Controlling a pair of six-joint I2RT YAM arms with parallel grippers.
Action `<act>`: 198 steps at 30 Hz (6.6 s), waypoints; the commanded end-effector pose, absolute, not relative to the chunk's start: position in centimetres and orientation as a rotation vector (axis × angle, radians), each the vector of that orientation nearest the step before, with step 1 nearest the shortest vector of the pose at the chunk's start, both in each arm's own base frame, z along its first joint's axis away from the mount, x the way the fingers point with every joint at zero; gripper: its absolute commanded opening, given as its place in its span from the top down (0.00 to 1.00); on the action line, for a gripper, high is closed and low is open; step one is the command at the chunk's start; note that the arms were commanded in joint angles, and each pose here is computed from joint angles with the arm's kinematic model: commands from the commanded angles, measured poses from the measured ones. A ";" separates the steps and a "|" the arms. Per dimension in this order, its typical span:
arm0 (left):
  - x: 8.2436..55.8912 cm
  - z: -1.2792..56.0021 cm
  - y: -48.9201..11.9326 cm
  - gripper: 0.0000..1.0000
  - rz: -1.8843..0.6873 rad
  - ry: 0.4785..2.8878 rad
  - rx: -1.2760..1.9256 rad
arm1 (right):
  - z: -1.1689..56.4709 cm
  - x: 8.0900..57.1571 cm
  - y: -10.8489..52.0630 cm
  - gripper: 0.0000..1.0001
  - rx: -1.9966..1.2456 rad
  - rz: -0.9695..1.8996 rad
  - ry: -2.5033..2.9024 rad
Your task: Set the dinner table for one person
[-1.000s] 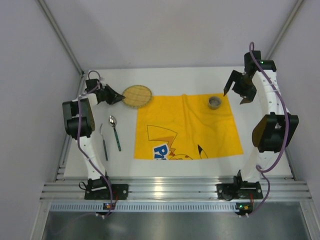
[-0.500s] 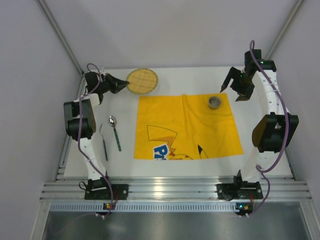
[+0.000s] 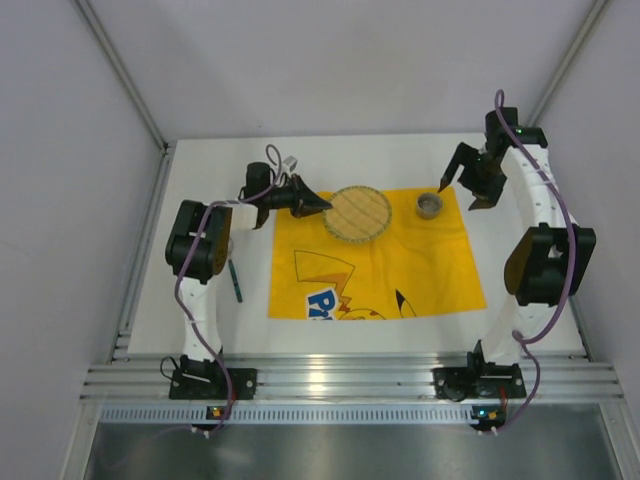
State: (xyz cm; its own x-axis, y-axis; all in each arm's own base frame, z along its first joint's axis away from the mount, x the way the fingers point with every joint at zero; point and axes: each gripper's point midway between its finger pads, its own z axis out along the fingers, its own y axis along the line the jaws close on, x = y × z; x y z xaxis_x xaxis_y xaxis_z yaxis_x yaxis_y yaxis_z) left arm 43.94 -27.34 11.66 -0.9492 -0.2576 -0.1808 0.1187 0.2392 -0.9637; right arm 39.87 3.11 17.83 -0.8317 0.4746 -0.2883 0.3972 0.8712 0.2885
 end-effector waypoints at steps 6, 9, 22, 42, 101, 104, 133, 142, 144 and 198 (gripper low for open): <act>44.5 11.2 -25.3 1.00 -1.765 2.119 -0.075 | 20.1 38.6 2.3 0.12 0.610 0.289 2.620; 43.9 9.5 -25.0 1.00 -1.745 2.155 -0.097 | 20.0 38.3 2.2 0.12 0.604 0.283 2.627; 42.0 3.7 -20.4 1.00 -1.427 2.414 -0.213 | 19.0 38.3 2.1 0.12 0.593 0.279 2.650; 45.1 11.7 -17.2 1.00 -1.281 2.357 -0.059 | 17.5 38.7 1.7 0.12 0.599 0.302 2.668; 33.9 6.9 0.8 0.02 0.023 2.811 -0.542 | 14.8 37.5 4.3 0.12 0.585 0.391 2.710; 32.9 5.8 1.3 0.02 0.072 2.843 -0.544 | 14.8 37.8 4.8 0.12 0.566 0.397 2.716; 37.2 3.5 0.3 1.00 0.023 2.870 -0.518 | 14.2 37.5 4.5 0.13 0.549 0.366 2.742; 44.1 13.0 -5.9 1.00 -0.256 2.664 -0.431 | 15.6 36.0 4.2 0.12 0.597 0.325 2.741; 44.6 13.7 -8.6 1.00 -0.312 2.652 -0.390 | 16.3 35.1 3.6 0.12 0.621 0.277 2.729; 33.7 3.5 -49.8 0.94 -0.839 2.765 0.076 | 18.4 19.6 7.4 0.00 0.349 0.410 2.623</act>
